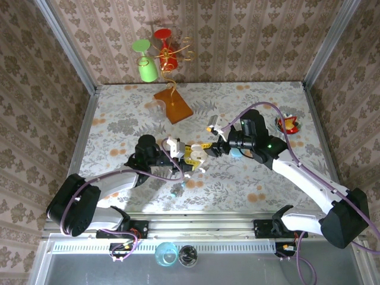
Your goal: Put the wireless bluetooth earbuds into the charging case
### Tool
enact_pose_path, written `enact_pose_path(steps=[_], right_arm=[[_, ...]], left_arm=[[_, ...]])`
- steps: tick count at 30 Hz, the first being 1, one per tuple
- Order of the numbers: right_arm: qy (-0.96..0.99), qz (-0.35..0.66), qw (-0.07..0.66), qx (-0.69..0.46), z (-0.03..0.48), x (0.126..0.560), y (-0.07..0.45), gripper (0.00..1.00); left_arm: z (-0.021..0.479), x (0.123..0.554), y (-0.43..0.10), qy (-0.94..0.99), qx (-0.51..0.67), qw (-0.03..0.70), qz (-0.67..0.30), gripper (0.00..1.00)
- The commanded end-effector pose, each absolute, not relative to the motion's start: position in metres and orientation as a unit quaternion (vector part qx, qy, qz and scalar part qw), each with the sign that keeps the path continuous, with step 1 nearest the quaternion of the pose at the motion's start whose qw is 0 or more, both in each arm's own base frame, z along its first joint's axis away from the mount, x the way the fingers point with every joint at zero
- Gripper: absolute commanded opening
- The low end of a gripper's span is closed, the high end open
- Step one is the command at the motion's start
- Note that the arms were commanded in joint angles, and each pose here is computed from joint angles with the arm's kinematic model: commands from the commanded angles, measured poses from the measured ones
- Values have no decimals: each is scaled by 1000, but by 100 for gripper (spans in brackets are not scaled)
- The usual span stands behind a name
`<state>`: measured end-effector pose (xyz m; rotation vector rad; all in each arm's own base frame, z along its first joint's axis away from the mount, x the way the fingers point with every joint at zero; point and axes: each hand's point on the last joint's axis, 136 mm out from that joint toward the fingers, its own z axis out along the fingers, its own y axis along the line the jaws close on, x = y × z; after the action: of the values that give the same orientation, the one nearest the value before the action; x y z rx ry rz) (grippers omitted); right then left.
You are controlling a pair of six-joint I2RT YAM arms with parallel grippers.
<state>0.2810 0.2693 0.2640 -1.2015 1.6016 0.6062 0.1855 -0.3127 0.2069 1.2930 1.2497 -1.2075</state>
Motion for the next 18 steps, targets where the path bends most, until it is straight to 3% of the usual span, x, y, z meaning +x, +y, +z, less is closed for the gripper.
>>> enact_pose_path(steps=[1, 7, 11, 18], right_arm=[[657, 222, 486, -532, 246, 272, 271, 73], [649, 193, 506, -534, 247, 277, 271, 72], [655, 203, 491, -538, 245, 273, 271, 64], [652, 248, 447, -559, 242, 251, 276, 26]], left_arm=[[237, 173, -314, 453, 546, 488, -508, 29], [240, 170, -312, 452, 545, 488, -511, 29], [239, 170, -312, 450, 548, 489, -508, 29], [235, 172, -311, 446, 554, 495, -499, 29]])
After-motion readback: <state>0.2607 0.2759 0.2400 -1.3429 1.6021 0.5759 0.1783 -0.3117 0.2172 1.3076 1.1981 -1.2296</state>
